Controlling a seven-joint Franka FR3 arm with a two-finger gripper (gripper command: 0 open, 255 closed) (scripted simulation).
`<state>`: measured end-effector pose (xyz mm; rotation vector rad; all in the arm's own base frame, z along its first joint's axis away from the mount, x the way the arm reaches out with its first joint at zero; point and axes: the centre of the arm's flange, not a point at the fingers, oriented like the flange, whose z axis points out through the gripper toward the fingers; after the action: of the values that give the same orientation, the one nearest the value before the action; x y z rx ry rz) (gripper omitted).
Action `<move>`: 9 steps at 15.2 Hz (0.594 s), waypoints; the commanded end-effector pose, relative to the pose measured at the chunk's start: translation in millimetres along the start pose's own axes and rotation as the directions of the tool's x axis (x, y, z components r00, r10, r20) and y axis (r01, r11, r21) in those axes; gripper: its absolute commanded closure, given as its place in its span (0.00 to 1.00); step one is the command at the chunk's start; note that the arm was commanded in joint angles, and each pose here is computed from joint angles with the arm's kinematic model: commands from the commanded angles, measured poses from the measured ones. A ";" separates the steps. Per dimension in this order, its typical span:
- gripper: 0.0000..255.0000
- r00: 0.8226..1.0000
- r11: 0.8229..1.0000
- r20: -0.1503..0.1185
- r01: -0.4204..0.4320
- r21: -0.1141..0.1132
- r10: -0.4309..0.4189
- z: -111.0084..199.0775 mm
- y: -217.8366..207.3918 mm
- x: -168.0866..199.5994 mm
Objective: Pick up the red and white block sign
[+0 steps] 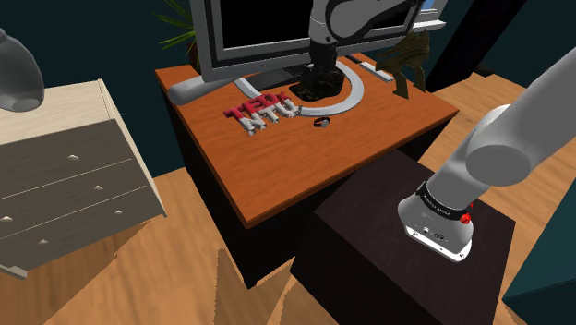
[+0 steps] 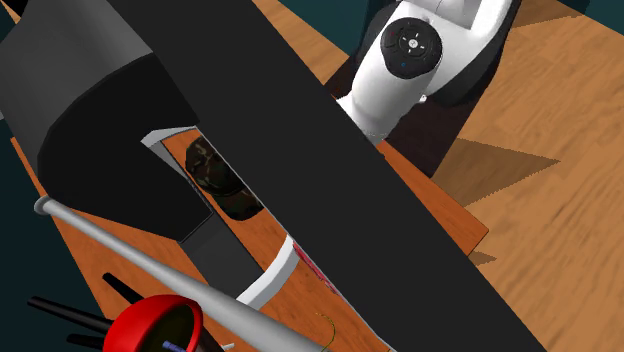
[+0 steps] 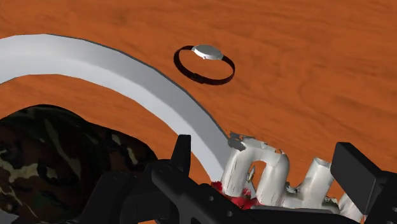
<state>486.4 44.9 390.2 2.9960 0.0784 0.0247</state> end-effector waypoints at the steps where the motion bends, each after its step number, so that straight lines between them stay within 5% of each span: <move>1: 0.00 1.000 1.000 0.004 0.012 -0.019 -0.012 20.5 -9.6 16.4; 9: 0.00 0.998 0.994 0.024 0.056 -0.091 -0.054 101.2 -36.8 76.1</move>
<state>555.0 71.5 297.4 2.9085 0.1472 -0.0075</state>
